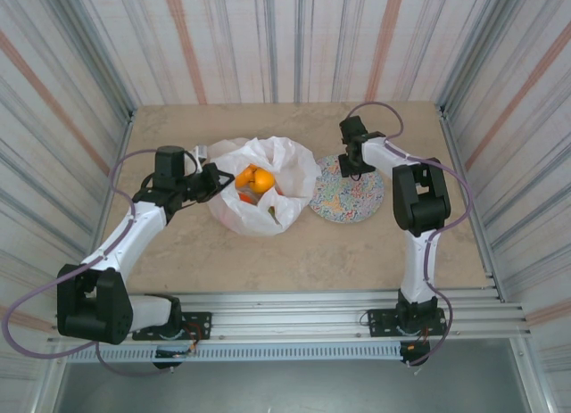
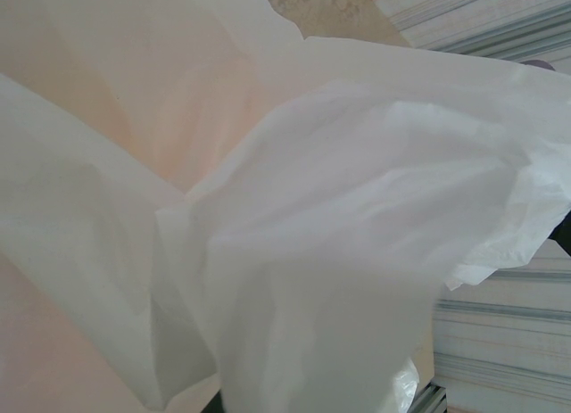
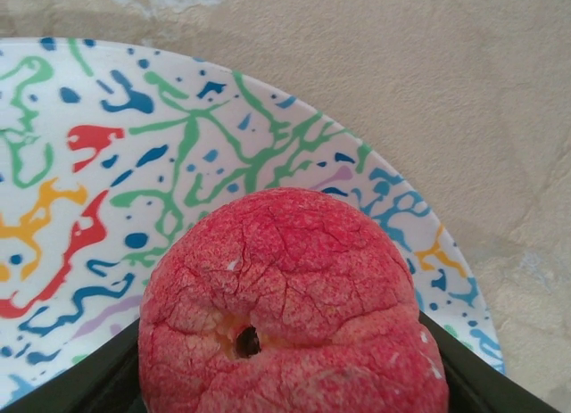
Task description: Place the fruits into the plastic bag
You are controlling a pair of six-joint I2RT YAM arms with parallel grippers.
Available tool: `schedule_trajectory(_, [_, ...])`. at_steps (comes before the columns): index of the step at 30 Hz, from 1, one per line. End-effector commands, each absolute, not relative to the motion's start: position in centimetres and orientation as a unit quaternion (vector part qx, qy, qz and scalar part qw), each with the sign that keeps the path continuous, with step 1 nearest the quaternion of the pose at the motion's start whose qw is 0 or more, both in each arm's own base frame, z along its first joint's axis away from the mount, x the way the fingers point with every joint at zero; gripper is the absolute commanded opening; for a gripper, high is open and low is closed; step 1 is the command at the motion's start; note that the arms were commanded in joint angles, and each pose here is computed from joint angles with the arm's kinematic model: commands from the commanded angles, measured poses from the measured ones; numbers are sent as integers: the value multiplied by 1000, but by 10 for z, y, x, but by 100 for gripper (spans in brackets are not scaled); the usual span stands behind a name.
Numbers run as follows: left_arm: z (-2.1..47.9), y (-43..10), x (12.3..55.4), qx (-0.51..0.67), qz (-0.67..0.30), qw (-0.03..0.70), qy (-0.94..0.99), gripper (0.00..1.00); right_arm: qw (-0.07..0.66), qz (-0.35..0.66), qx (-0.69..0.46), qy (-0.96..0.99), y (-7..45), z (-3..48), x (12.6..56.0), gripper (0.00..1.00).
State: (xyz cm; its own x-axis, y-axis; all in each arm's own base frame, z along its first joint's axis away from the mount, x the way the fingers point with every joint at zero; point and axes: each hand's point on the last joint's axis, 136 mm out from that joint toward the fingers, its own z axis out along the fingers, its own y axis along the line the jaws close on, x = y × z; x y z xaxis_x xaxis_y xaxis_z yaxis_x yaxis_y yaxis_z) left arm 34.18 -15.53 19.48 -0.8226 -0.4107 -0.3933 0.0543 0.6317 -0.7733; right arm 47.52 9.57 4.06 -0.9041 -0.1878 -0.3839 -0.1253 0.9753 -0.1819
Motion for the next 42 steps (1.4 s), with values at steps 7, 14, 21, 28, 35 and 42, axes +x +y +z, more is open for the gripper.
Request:
schedule_trajectory(7, [208, -156, 341, -93, -428, 288, 851, 0, 276, 94, -75, 954, 145, 137, 419, 58])
schedule_trajectory(14, [208, -156, 340, -95, -429, 288, 851, 0, 327, 251, -129, 902, 210, 194, 361, 57])
schedule_trajectory(21, [208, -158, 338, -94, -429, 290, 850, 0, 308, 291, -184, 887, 273, 192, 356, 56])
schedule_trajectory(28, [204, -161, 339, -93, -429, 283, 852, 0, 269, 328, -194, 884, 311, 163, 359, 55])
schedule_trajectory(35, [205, -166, 340, -86, -437, 281, 850, 0, 245, 367, -209, 873, 363, 151, 360, 55])
schedule_trajectory(42, [206, -168, 338, -84, -440, 279, 850, 0, 259, 418, -184, 851, 405, 157, 370, 55])
